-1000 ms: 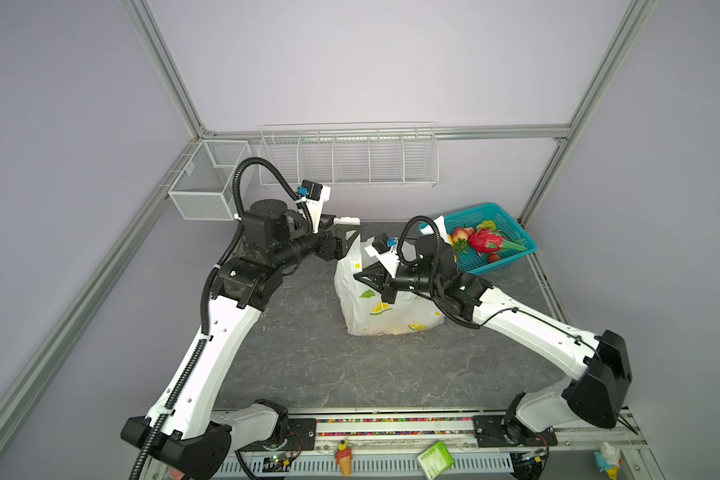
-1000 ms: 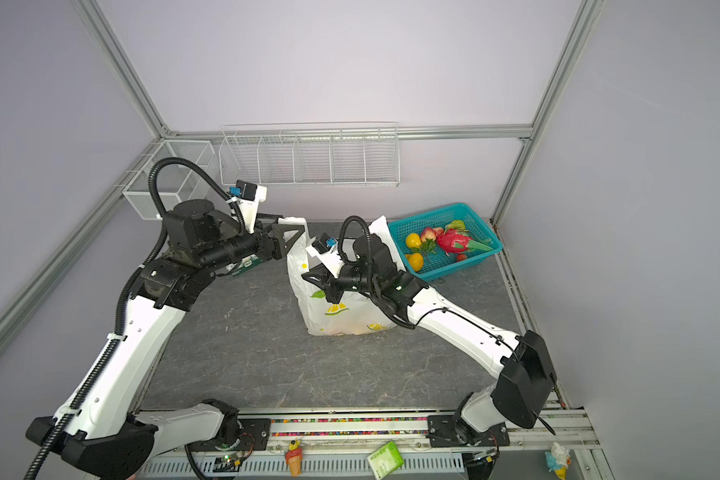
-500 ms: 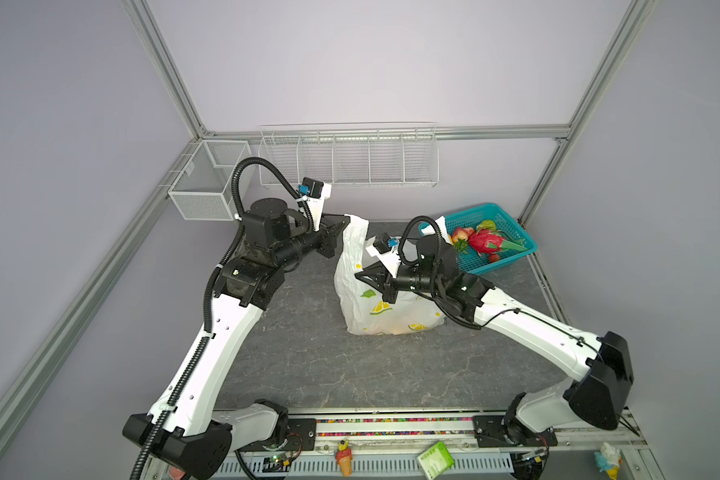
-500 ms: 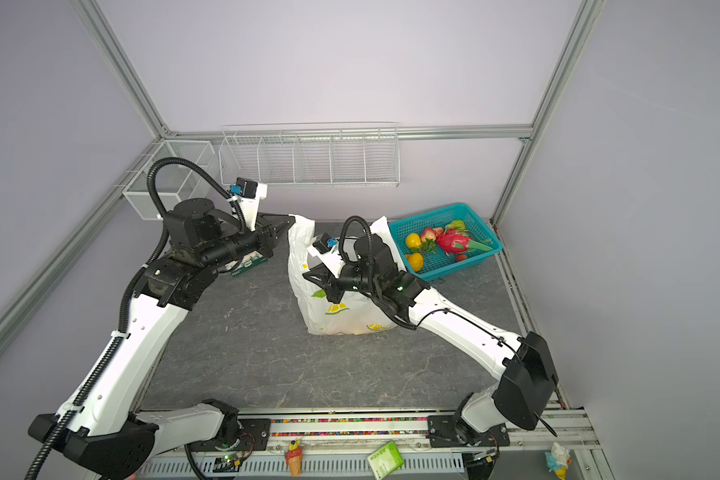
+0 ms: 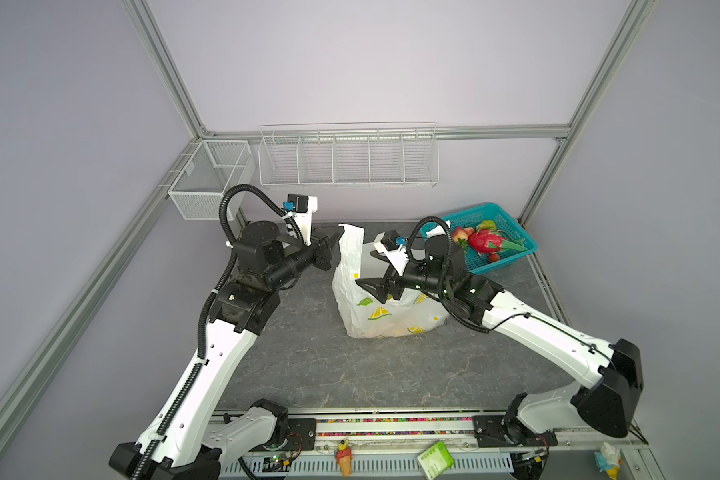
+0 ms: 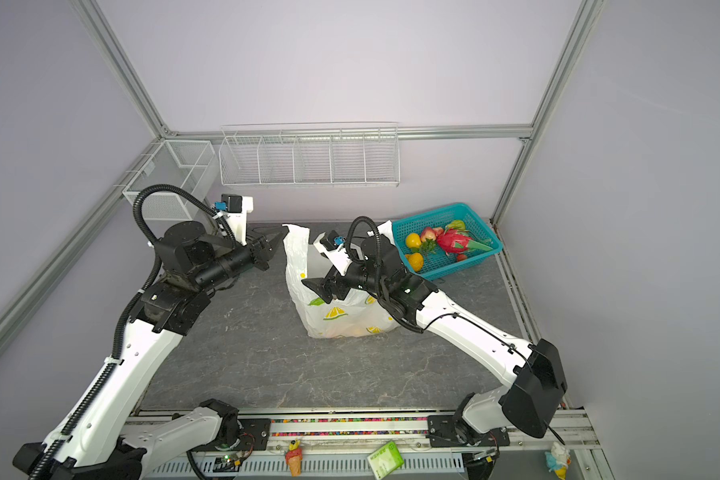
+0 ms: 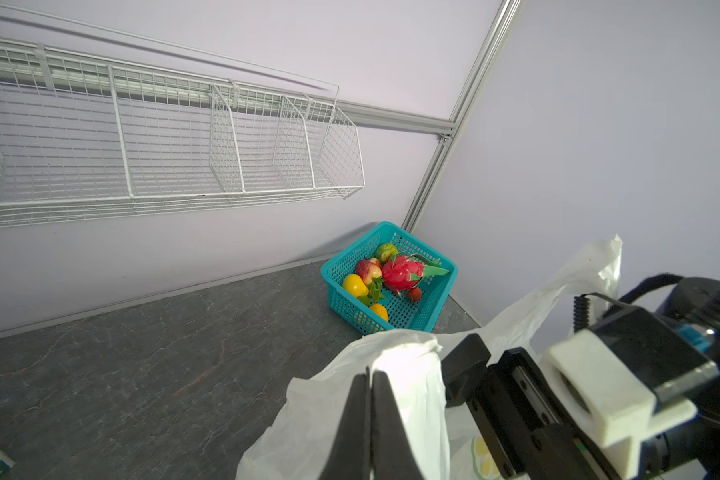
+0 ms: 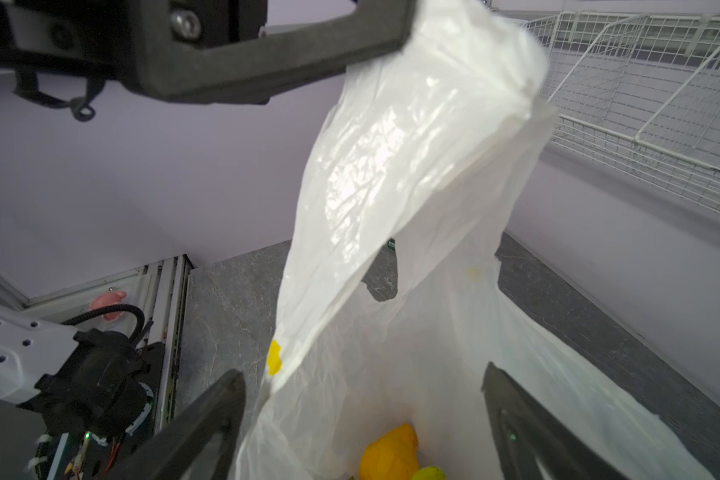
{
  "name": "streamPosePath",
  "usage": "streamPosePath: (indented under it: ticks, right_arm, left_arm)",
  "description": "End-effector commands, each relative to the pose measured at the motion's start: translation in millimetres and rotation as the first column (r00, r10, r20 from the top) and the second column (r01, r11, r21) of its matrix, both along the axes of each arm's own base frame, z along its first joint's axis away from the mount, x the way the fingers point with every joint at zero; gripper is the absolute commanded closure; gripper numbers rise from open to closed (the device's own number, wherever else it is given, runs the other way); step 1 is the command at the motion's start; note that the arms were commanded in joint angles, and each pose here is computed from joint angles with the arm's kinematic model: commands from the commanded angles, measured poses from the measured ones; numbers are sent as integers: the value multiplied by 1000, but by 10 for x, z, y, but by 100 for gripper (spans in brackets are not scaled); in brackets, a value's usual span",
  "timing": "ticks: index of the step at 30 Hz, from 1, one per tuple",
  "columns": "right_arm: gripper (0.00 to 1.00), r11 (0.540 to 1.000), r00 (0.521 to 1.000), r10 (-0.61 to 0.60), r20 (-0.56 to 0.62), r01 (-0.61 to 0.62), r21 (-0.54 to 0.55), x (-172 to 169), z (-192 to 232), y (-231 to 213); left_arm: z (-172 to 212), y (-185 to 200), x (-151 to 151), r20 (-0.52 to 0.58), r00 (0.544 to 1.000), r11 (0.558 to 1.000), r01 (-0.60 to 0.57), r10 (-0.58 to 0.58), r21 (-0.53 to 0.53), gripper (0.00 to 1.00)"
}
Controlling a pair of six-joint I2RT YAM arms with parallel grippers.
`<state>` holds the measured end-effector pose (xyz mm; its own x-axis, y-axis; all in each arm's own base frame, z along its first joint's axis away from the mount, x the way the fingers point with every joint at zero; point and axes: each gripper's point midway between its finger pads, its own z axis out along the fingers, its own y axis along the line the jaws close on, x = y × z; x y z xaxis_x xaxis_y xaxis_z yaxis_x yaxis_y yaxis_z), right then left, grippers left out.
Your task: Place the fake fruits into the plastic bag and tie a complex knot
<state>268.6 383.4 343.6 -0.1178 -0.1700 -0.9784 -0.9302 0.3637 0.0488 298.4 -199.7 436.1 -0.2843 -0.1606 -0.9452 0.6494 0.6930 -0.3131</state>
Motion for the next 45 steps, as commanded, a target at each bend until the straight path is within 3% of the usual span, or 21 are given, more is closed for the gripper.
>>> streamPosePath:
  ticks: [1,11,14,19,22,24,26,29,31,38,42,45]
  right_arm:
    - [12,995,999,26,40,-30,94,33,229,117]
    - [11,991,995,18,100,-31,131,371,286,380]
    - [3,985,993,69,95,-83,150,422,156,438]
    - [56,970,987,147,61,-156,187,351,-69,469]
    - [77,970,987,151,48,-157,183,306,-162,423]
    - [86,969,986,164,37,-168,179,250,-199,395]
    - [91,968,983,181,29,-183,170,182,-229,365]
    - [92,968,980,199,26,-200,151,102,-252,312]
    - [93,965,976,217,20,-218,146,58,-251,288]
    - [93,950,960,280,22,-281,137,-55,-248,234]
    - [93,952,960,281,19,-281,124,-60,-274,192]
    - [93,957,963,271,10,-270,109,-50,-313,142]
  left_arm:
    - [132,54,-39,18,1000,998,-17,18,-58,100]
    - [240,71,-182,16,1000,994,7,-6,-111,100]
    - [290,131,-168,-1,1000,988,-31,31,-152,100]
    - [282,156,-145,-28,998,981,-54,49,-189,100]
    - [252,209,-104,-8,996,985,-84,84,-151,100]
    - [212,242,-98,29,995,991,-97,100,-88,99]
    - [139,253,-101,72,993,995,-98,97,-3,69]
    - [44,174,-202,120,993,995,-25,14,94,44]
    - [-11,97,-284,134,989,989,42,-61,140,35]
    - [-100,-14,-193,124,984,964,98,-132,247,23]
    - [-6,-258,-259,78,958,950,261,-277,173,22]
    - [66,-361,-256,62,942,941,321,-329,109,30]
